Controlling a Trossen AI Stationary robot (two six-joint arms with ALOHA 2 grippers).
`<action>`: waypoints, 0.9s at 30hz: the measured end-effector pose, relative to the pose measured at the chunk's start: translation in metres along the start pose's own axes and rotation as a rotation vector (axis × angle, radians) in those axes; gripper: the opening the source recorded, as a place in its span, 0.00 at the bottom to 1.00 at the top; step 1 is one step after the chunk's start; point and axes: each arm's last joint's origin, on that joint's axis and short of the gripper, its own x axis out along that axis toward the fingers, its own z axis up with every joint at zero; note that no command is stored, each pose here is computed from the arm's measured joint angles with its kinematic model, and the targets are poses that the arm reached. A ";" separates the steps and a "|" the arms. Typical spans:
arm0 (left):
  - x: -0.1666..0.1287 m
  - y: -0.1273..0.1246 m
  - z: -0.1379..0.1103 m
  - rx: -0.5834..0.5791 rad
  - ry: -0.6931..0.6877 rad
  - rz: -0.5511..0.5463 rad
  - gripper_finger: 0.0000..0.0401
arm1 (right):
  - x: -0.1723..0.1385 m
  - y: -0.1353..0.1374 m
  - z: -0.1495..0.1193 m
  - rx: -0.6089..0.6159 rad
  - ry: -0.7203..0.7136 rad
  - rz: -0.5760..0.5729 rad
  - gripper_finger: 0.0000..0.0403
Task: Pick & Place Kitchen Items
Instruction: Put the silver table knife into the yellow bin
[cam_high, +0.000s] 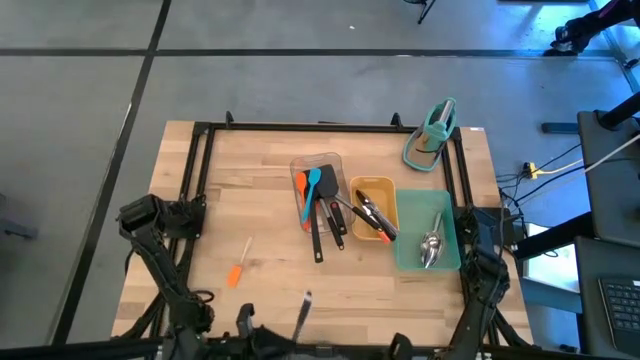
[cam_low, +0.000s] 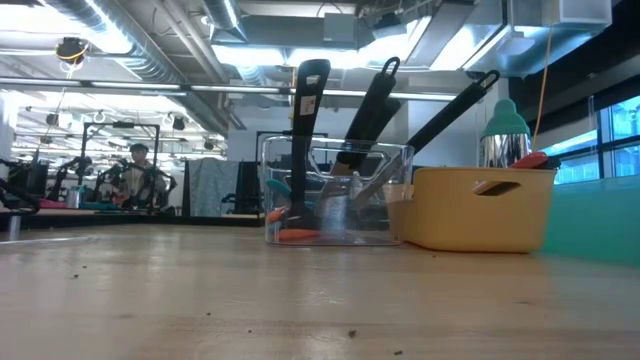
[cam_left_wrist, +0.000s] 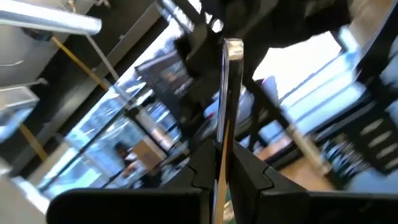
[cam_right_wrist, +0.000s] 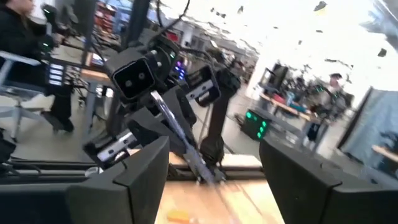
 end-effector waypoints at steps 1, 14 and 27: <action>0.003 0.000 -0.003 0.028 0.025 0.011 0.04 | -0.001 0.000 -0.001 0.010 0.013 -0.012 0.62; 0.037 0.003 -0.038 0.371 0.269 0.061 0.04 | -0.005 0.002 -0.007 0.686 0.049 -0.125 0.59; 0.051 -0.039 -0.079 0.711 0.352 -0.032 0.04 | -0.008 0.022 -0.052 1.216 0.270 0.139 0.59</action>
